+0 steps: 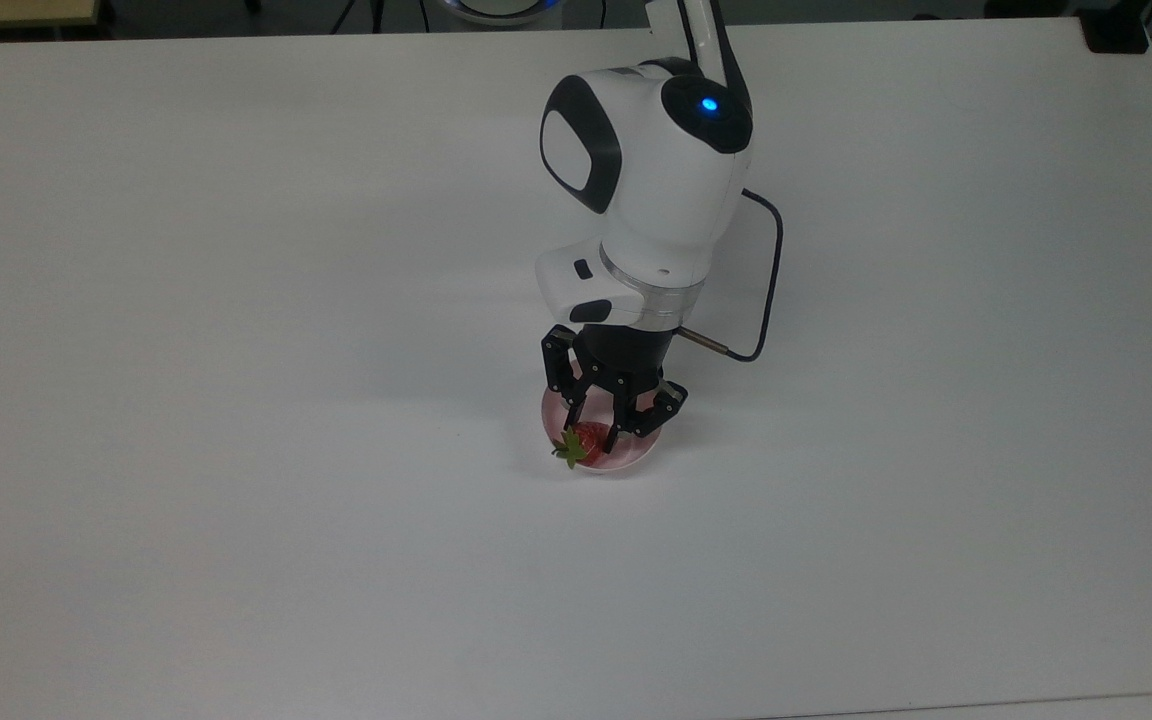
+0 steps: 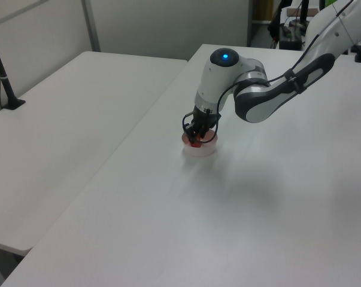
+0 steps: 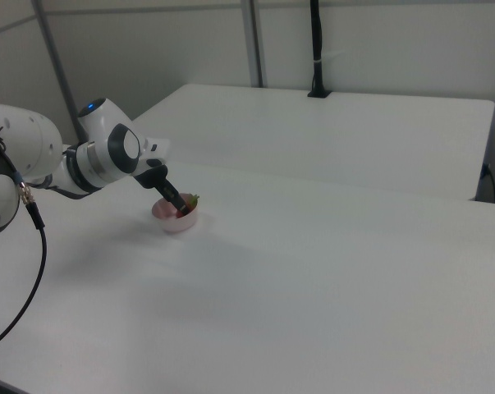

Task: Pick up strawberry from bowl
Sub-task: 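Close the gripper on the strawberry and lift it from the bowl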

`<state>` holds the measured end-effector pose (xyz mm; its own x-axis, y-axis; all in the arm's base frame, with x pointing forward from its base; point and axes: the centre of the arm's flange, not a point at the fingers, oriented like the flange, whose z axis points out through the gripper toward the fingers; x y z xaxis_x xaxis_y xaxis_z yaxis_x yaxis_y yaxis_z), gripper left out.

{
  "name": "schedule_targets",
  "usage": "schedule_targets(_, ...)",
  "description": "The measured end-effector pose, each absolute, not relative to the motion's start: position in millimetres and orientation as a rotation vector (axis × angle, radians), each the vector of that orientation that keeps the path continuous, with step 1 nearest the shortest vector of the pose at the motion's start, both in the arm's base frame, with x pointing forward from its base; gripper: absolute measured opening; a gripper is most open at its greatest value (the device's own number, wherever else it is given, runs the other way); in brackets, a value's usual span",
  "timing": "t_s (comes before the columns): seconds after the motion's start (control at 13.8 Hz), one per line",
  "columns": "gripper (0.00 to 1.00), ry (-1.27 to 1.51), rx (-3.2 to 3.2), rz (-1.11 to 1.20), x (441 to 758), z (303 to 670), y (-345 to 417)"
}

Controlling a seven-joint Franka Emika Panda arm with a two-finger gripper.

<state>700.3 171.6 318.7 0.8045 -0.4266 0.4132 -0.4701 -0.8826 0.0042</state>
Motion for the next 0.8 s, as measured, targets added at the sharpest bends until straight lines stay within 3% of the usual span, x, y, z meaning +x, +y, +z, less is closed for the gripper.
schedule_targets(0.36, 0.31, -0.731, 2.882, 0.642, 702, 328, 169)
schedule_targets(0.8, 0.31, -0.728, 2.888, 0.718, 700, 369, 169)
